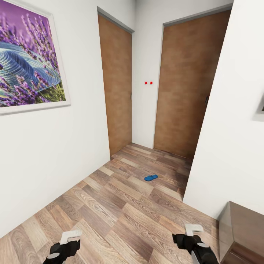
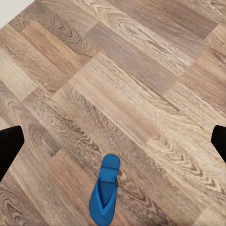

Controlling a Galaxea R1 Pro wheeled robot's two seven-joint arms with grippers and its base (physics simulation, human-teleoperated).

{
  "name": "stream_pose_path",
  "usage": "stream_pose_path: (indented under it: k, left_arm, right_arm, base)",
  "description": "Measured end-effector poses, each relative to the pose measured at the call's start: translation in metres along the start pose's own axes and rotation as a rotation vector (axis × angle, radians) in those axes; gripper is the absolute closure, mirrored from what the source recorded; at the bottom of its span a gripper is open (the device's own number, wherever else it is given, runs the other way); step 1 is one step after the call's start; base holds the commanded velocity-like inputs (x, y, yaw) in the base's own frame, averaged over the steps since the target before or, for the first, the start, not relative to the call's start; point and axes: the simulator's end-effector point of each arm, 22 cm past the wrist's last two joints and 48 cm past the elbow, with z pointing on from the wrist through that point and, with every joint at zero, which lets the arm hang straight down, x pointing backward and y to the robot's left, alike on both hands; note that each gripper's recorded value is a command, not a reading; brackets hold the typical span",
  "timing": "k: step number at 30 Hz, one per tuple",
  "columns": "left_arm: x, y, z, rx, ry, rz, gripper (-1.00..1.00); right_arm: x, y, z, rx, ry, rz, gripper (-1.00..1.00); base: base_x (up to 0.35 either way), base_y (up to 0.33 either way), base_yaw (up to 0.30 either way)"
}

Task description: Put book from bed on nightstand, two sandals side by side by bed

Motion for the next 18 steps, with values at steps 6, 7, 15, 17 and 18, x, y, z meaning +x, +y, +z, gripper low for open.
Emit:
stream_pose_path:
  k: [6,7,15,17,18]
  left_arm:
    - [0.007,-0.001,0.007,0.0,-0.001,0.0,-1.0]
    - [0.008,-0.001,0.008,0.0,-0.001,0.0,-1.0]
    - [0.018,-0.003,0.018,0.001,-0.002,-0.002,-1.0]
    - [0.021,-0.003,0.021,0.001,-0.002,-0.003,-1.0]
    - [0.022,-0.003,0.022,0.0,-0.002,-0.003,-1.0]
  right_arm:
    - [0.002,0.001,0.008,-0.001,0.022,0.0,-1.0]
    - [0.003,0.0,0.009,-0.001,0.023,-0.001,-1.0]
    - [0.014,-0.007,0.02,-0.001,0.036,0.012,-1.0]
    - [0.017,-0.016,0.022,-0.004,0.037,0.032,-1.0]
    - [0.017,-0.022,0.023,-0.013,0.037,0.049,-1.0]
  base:
    - [0.0,0.0,0.0]
    - [0.0,0.0,0.0]
    - [0.0,0.0,0.0]
    - [0.0,0.0,0.0]
    - [0.0,0.0,0.0]
